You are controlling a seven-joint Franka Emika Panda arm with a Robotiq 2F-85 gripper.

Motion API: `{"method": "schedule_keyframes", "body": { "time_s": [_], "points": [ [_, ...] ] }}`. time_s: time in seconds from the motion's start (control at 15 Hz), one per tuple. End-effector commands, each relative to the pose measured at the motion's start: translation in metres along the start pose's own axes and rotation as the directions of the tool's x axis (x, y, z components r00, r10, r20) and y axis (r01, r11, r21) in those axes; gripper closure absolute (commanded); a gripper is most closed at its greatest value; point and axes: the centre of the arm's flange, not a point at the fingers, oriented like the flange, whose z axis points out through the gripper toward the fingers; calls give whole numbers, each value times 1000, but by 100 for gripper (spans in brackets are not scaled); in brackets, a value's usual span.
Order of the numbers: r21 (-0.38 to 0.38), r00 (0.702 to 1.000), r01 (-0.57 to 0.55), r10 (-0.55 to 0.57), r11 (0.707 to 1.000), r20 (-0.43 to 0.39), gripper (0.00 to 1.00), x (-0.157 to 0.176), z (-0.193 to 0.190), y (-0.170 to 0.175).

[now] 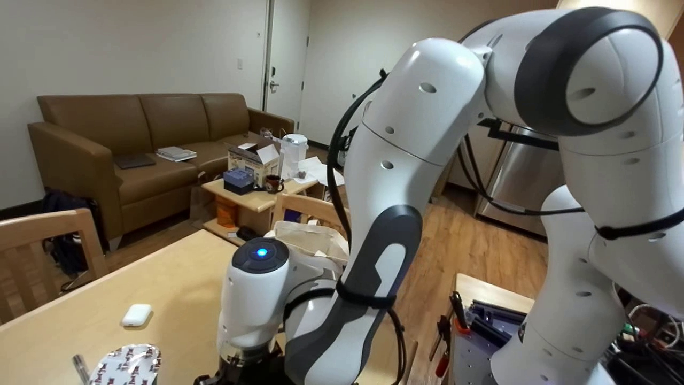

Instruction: Put the blue tube upright

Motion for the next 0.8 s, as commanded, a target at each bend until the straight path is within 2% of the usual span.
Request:
{"method": "schedule_keyframes", "body": {
  "time_s": [0.0, 0.27, 0.33, 0.4, 0.73],
  "points": [
    [-26, 996, 34, -31, 999, 82, 0, 8, 4, 7],
    [-47, 989, 90, -84, 995, 120, 0, 23, -5, 11],
    [-47, 987, 107, -101, 993, 122, 25, 27, -7, 10],
    [-46, 984, 127, -120, 991, 129, 26, 29, -6, 10],
    [3, 974, 179, -178, 984, 140, 59, 33, -6, 5]
  ]
}}
